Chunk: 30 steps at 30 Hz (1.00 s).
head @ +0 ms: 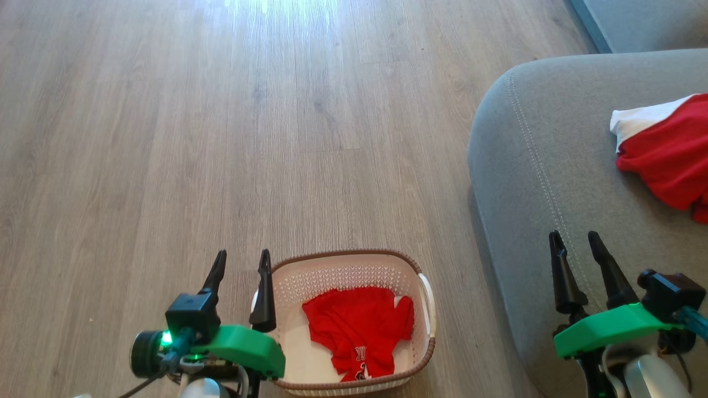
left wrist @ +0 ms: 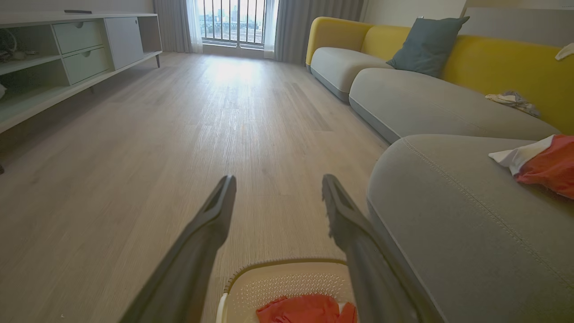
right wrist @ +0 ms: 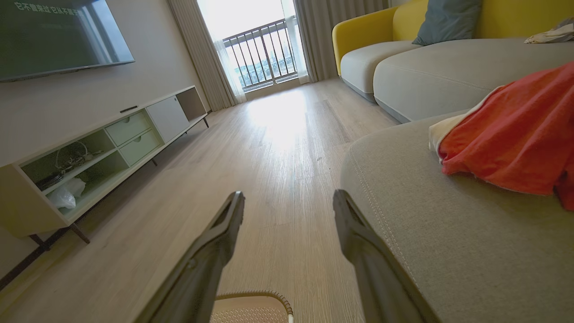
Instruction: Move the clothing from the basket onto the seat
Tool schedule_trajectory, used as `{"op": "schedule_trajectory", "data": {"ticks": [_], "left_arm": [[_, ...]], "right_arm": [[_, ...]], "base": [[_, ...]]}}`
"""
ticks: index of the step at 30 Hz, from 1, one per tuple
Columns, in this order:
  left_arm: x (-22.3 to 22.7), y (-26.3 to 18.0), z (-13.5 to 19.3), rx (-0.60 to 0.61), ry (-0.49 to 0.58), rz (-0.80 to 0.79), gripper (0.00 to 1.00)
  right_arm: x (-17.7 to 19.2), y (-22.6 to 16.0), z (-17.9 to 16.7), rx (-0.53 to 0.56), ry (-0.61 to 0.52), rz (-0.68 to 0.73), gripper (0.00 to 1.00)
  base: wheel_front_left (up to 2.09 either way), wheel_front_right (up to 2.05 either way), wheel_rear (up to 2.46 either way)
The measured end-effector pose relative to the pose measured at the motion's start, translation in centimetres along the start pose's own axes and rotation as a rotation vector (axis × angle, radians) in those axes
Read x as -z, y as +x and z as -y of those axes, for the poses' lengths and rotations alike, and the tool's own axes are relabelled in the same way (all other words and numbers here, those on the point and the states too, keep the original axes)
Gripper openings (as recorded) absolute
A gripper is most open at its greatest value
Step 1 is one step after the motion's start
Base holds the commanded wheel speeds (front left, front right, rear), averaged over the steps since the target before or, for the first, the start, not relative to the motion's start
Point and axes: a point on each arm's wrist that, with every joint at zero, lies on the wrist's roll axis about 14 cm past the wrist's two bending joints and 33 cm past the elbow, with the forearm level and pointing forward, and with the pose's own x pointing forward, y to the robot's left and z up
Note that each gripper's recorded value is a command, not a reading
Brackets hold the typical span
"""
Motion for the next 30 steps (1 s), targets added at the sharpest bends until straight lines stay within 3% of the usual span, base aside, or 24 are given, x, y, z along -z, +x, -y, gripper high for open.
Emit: {"op": "schedule_trajectory", "data": {"ticks": [10,20,25,30], "left_arm": [[0.6,0.1,0.4,0.014,-0.007,-0.02,1.0],[4.5,1.1,2.4,0.086,-0.005,-0.132,1.0],[7.5,3.7,4.5,0.179,0.05,-0.199,1.0],[14.8,5.5,6.2,0.292,0.124,-0.374,1.0]], "right_arm": [[0.3,0.0,0.3,0.008,0.001,-0.009,1.0],[3.4,-0.1,2.8,0.082,-0.023,-0.109,1.0],[5.2,1.2,4.1,0.113,-0.032,-0.161,1.0],[7.1,3.5,5.7,0.145,-0.045,-0.202,1.0]], "base": [[0.0,0.0,0.0],[0.0,0.0,0.0],[0.0,0.0,0.0],[0.0,0.0,0.0]]}}
